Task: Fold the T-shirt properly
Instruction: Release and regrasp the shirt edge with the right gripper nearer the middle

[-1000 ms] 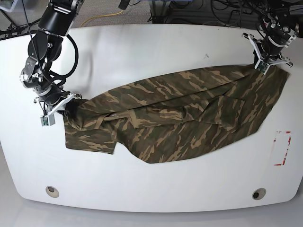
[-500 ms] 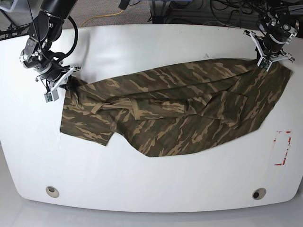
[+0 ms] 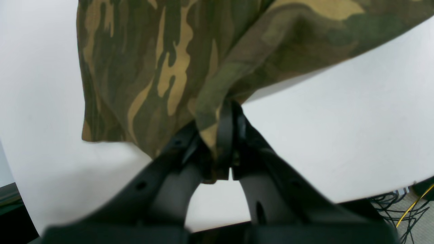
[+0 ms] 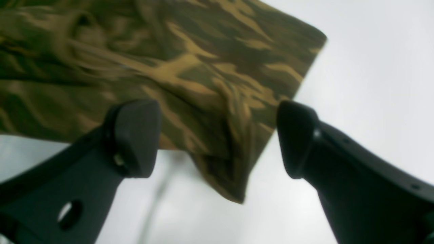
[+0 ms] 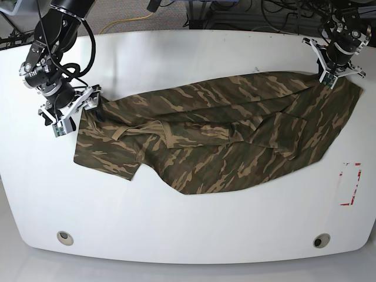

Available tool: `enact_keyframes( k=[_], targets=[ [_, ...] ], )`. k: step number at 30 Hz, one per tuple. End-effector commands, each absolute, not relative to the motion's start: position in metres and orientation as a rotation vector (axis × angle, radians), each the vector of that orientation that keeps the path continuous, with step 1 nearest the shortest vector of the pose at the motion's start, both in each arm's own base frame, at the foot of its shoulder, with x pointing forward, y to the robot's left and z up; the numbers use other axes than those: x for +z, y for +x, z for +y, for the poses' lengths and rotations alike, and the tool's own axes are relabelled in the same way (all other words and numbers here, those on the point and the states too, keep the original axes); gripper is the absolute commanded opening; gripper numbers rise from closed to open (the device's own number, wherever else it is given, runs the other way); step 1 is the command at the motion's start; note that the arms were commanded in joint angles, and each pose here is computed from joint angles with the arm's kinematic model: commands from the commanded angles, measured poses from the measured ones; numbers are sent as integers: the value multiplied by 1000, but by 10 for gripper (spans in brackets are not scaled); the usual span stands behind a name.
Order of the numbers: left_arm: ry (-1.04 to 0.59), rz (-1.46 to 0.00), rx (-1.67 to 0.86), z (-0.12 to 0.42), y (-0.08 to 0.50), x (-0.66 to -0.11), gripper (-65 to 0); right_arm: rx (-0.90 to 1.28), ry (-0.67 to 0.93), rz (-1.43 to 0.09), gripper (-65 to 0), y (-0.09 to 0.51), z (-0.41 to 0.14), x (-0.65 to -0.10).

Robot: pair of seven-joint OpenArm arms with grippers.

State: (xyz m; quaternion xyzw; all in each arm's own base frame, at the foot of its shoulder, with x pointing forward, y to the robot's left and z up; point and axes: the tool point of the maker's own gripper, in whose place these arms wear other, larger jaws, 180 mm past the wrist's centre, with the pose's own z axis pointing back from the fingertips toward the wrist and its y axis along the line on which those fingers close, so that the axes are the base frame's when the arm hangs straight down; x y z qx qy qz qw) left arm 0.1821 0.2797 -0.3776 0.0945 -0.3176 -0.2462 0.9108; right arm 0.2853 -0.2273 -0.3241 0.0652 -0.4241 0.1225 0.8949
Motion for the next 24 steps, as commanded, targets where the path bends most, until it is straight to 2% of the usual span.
enact_keyframes(
  k=[1, 9, 12, 24],
  targets=[
    [210, -686, -514, 283, 187, -368, -650, 323, 181, -935, -136, 299, -205, -305],
    [212, -685, -515, 282, 186, -368, -650, 613, 350, -883, -157, 326, -101, -312],
    [214, -684, -516, 282, 186, -368, -650, 664, 401, -845, -157, 338, -79, -320],
    [216, -681, -519, 282, 186, -368, -650, 572, 499, -664, -157, 397, -71, -361]
  ],
)
